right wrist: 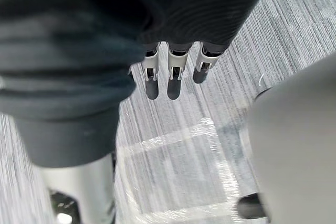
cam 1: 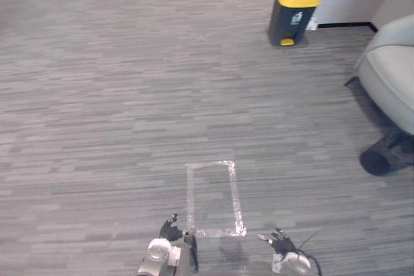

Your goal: Organize the slippers on the shoe rack

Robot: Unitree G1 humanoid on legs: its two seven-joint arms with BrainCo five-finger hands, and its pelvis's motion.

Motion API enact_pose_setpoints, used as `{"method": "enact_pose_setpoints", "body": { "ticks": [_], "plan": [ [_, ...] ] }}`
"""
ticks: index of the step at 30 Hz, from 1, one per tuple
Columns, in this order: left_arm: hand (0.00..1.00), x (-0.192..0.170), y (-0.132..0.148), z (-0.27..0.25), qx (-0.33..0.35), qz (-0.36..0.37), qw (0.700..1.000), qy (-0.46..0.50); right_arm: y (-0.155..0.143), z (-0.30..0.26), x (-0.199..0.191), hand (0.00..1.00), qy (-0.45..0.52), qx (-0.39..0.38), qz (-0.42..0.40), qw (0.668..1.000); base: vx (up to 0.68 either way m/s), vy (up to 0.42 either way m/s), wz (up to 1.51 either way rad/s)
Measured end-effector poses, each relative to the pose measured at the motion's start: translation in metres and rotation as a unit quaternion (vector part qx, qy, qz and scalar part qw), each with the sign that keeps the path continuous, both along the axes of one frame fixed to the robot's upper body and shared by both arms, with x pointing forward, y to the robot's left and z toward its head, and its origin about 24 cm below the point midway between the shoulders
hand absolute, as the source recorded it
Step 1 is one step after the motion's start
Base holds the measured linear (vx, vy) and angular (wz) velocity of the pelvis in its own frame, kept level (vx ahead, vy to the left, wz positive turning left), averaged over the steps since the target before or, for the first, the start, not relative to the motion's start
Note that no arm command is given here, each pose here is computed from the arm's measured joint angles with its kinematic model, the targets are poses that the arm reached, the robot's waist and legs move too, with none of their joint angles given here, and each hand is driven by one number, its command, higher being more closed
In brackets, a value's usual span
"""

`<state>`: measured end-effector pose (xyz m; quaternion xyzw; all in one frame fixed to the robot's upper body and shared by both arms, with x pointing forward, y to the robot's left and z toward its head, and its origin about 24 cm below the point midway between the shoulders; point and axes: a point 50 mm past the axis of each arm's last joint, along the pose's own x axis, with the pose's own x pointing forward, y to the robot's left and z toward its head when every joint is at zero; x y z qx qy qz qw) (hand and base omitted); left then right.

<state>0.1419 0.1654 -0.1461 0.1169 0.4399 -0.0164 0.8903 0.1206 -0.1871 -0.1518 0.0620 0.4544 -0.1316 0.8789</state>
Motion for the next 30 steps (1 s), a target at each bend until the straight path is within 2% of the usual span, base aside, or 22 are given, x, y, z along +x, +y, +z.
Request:
{"method": "enact_pose_setpoints", "body": {
  "ticks": [6, 11, 17, 23, 30],
  "plan": [
    [0.0, -0.013, 0.01, -0.006, 0.02, -0.011, 0.999, 0.032, -0.005, 0.004, 0.008, 0.0, -0.016, -0.009, 0.006, 1.0, 0.42, 0.146, -0.54],
    [0.0, -0.012, 0.005, -0.006, 0.018, -0.026, 0.999, 0.034, -0.011, 0.009, 0.018, 0.0, -0.036, -0.02, 0.009, 0.999, 0.41, -0.037, -0.23],
    [0.0, -0.008, -0.029, -0.007, -0.024, -0.035, 0.999, 0.033, -0.029, 0.011, 0.012, 0.0, -0.033, -0.038, -0.01, 0.999, 0.42, -0.124, -0.09],
    [0.0, -0.004, -0.029, -0.003, -0.035, -0.028, 0.999, 0.013, -0.023, 0.006, 0.003, 0.0, -0.013, -0.029, -0.015, 0.999, 0.31, 0.002, -0.54],
    [0.0, -0.001, -0.023, -0.001, -0.03, -0.022, 0.999, 0.004, -0.019, 0.004, 0.004, 0.0, -0.007, -0.028, 0.0, 1.0, 0.2, 0.2, -1.22]
  ]
}}
